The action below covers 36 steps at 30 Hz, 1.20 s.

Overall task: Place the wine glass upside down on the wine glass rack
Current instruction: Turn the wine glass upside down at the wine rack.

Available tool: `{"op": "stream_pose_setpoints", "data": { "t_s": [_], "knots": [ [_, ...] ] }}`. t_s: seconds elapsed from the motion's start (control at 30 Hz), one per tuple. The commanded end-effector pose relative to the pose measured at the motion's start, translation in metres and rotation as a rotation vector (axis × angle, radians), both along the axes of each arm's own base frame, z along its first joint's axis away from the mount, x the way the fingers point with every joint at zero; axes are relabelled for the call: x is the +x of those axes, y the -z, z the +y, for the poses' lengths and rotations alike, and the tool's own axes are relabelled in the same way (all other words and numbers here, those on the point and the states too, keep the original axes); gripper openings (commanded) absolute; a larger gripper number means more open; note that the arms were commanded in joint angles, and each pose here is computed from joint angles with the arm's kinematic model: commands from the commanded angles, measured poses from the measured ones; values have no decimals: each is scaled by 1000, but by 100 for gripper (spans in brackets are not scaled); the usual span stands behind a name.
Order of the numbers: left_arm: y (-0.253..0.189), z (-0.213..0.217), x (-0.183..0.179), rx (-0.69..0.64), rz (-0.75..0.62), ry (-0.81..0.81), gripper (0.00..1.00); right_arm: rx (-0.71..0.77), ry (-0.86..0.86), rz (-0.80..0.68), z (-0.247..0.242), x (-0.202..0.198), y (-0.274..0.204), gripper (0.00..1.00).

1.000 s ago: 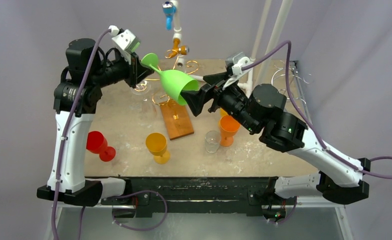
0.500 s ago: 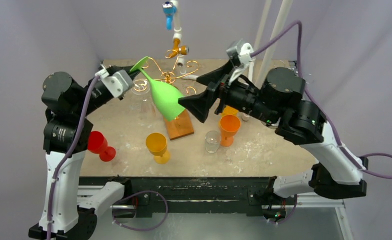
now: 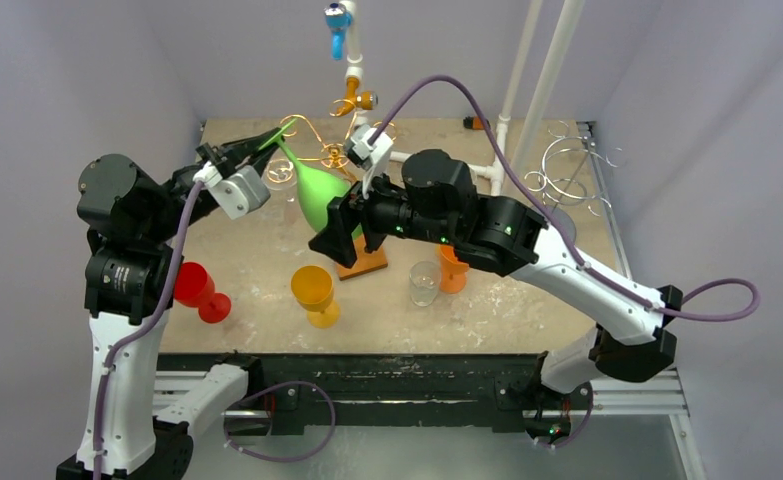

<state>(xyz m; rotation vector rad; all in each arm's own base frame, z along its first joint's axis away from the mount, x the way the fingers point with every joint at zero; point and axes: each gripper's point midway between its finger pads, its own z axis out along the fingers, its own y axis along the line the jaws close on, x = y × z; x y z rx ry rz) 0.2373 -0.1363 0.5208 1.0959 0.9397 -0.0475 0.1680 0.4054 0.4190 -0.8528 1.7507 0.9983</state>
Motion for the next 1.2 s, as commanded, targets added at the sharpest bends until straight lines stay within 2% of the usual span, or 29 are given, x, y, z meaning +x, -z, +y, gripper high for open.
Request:
{"op": "stream_pose_setpoints", "data": {
  "t_s": [0.0, 0.07, 0.1, 0.17, 0.27, 0.33, 0.43, 0.6, 0.83, 1.17],
  "knots": [
    [-10, -5, -8, 18, -74, 41, 5, 137, 35, -30, -14, -4, -33, 72],
    [-8, -6, -10, 10, -50, 53, 26, 171, 73, -40, -23, -1, -36, 64],
    [-6, -7, -12, 5, -33, 61, 44, 182, 106, -44, -28, 3, -34, 60],
    [-3, -9, -17, -11, 4, 80, 68, 201, 142, -43, -36, 5, -31, 54],
    [-2, -9, -19, -87, 98, 76, 88, 210, 174, -28, -44, 6, -15, 52],
    [0, -9, -17, -125, 180, 72, 94, 194, 204, -22, -49, 9, 3, 52],
    [10, -11, -18, -140, 276, 77, 100, 173, 264, -17, -54, 18, 33, 54],
    [10, -7, -16, -202, 336, 37, 100, 151, 318, 0, -55, 26, 72, 54],
    [17, 10, 7, -280, 433, -113, 98, 185, 385, -19, -49, 42, 93, 53],
    [42, 19, 20, -253, 505, -199, 98, 181, 433, -54, -36, 59, 112, 50]
  ]
}}
